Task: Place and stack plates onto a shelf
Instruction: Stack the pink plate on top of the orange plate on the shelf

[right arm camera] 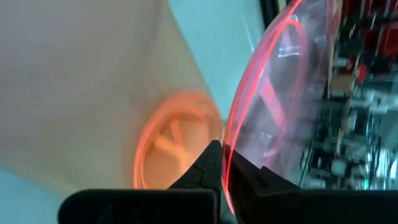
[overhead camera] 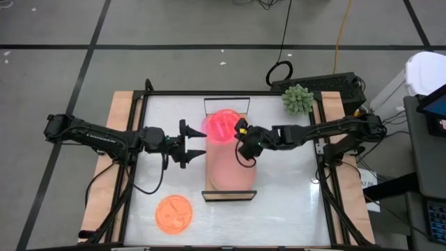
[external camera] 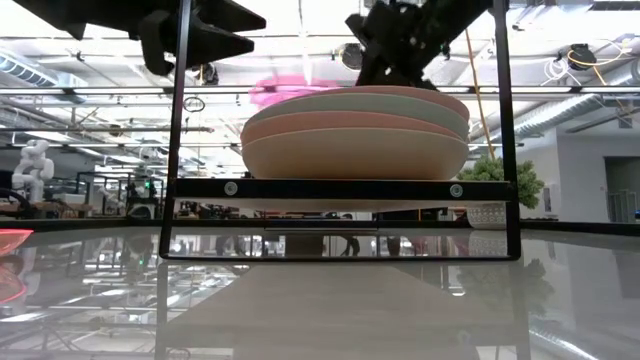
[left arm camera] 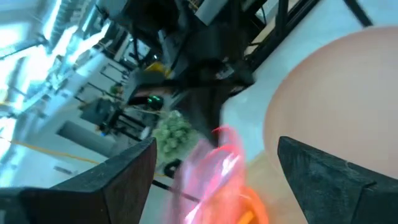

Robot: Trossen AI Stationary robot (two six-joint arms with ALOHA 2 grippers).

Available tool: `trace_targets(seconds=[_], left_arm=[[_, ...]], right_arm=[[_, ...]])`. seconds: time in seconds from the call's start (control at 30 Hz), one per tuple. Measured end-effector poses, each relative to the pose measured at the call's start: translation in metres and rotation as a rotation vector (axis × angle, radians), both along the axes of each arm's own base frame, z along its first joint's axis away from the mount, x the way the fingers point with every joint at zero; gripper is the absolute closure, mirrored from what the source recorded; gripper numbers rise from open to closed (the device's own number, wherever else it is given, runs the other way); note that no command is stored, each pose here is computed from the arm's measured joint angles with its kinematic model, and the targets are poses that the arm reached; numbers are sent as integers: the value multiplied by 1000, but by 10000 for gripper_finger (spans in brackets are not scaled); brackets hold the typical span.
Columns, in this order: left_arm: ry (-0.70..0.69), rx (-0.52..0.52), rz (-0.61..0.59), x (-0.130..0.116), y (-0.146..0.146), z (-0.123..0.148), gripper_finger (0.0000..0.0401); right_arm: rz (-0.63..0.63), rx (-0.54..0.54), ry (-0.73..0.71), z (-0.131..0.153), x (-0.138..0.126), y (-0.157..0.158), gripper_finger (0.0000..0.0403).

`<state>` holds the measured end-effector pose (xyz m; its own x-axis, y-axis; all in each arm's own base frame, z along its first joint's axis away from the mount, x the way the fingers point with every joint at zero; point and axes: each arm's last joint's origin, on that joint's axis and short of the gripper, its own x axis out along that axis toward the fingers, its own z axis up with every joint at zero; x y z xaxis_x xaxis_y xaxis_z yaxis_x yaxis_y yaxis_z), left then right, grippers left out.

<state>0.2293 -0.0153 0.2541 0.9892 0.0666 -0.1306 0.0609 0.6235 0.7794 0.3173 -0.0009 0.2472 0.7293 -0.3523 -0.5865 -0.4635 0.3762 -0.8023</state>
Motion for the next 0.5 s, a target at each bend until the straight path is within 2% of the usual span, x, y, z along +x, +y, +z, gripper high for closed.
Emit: trace_targets(seconds=[0.2,0.33,0.5], left_arm=[[34,-98,42,-2,-9,-4,61],[61,-136,98,-3,-13,-8,61],[102,-190,140,-5,-16,-13,61]], right_arm=[[-56,92,43,-5,-4,-21,402],[-80,98,55,-7,-6,-29,402],[-36,159,82,-18,-10,-37,402]])
